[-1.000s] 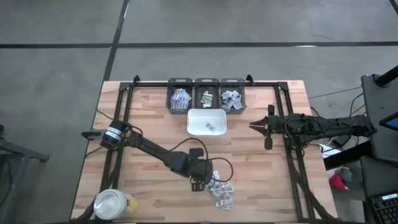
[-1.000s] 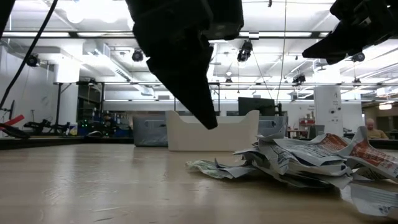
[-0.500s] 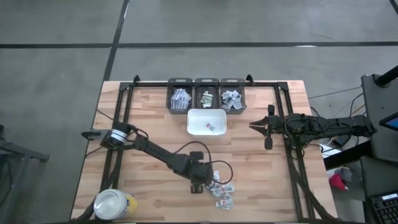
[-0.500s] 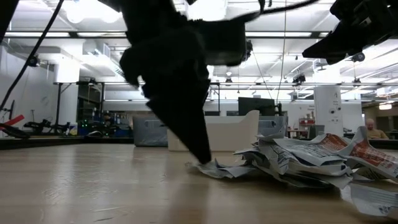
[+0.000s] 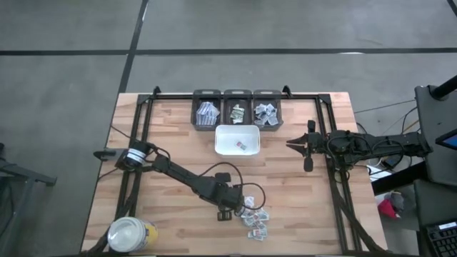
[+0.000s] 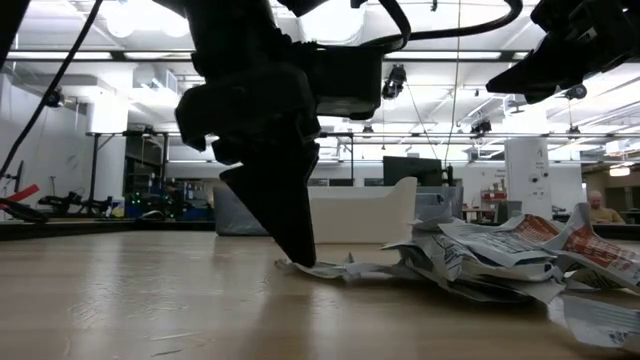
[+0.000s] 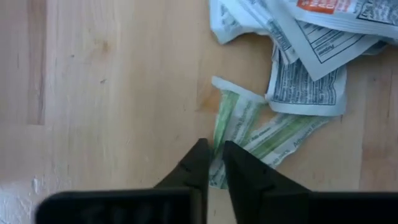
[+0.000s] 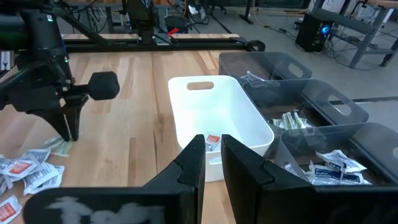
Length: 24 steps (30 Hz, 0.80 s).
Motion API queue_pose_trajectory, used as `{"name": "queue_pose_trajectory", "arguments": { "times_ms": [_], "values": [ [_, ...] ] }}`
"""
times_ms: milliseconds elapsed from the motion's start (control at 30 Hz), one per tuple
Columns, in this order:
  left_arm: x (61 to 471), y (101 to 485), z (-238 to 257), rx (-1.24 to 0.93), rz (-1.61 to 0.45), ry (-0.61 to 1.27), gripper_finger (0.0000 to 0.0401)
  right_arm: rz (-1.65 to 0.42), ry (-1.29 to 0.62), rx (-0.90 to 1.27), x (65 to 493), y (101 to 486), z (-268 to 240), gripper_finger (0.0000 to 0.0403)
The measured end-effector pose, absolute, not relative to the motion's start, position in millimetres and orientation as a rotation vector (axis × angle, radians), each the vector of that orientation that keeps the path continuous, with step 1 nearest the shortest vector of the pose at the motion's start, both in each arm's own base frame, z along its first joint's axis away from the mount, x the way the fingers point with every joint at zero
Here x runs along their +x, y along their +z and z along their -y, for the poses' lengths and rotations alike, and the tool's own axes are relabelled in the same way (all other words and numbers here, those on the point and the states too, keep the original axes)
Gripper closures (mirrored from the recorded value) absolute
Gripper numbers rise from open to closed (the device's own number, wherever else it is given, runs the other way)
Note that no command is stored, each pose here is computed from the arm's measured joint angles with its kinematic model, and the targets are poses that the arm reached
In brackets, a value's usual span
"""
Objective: Pick & Place First Aid Supplies
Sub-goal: Put the green band aid into the middle black bin
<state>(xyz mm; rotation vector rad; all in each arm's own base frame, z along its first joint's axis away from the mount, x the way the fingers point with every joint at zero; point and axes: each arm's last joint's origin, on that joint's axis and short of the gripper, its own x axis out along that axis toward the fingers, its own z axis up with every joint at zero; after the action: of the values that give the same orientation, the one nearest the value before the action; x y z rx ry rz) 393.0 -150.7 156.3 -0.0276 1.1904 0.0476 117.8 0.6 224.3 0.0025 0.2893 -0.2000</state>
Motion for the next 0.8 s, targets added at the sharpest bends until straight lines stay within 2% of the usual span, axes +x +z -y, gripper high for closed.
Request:
{"name": "queue_pose_trajectory", "arguments": {
  "times_ms": [67,133,533,800],
  "values": [
    [393,157,151,-0.031,-1.188,0.048,0.0387,-0.289,-0.200,0.003,118,224,-1,0.0351],
    [394,158,151,-0.033,-1.186,0.048,0.0395,-0.289,-0.200,0.003,118,224,-1,0.0351],
    [401,176,152,-0.056,-1.126,0.063,0.0401,-0.288,-0.200,0.003,118,224,-1,0.0351],
    [394,207,144,0.033,-1.093,0.185,0.0401,-0.281,-0.205,0.047,118,225,-1,0.0351]
  ]
}}
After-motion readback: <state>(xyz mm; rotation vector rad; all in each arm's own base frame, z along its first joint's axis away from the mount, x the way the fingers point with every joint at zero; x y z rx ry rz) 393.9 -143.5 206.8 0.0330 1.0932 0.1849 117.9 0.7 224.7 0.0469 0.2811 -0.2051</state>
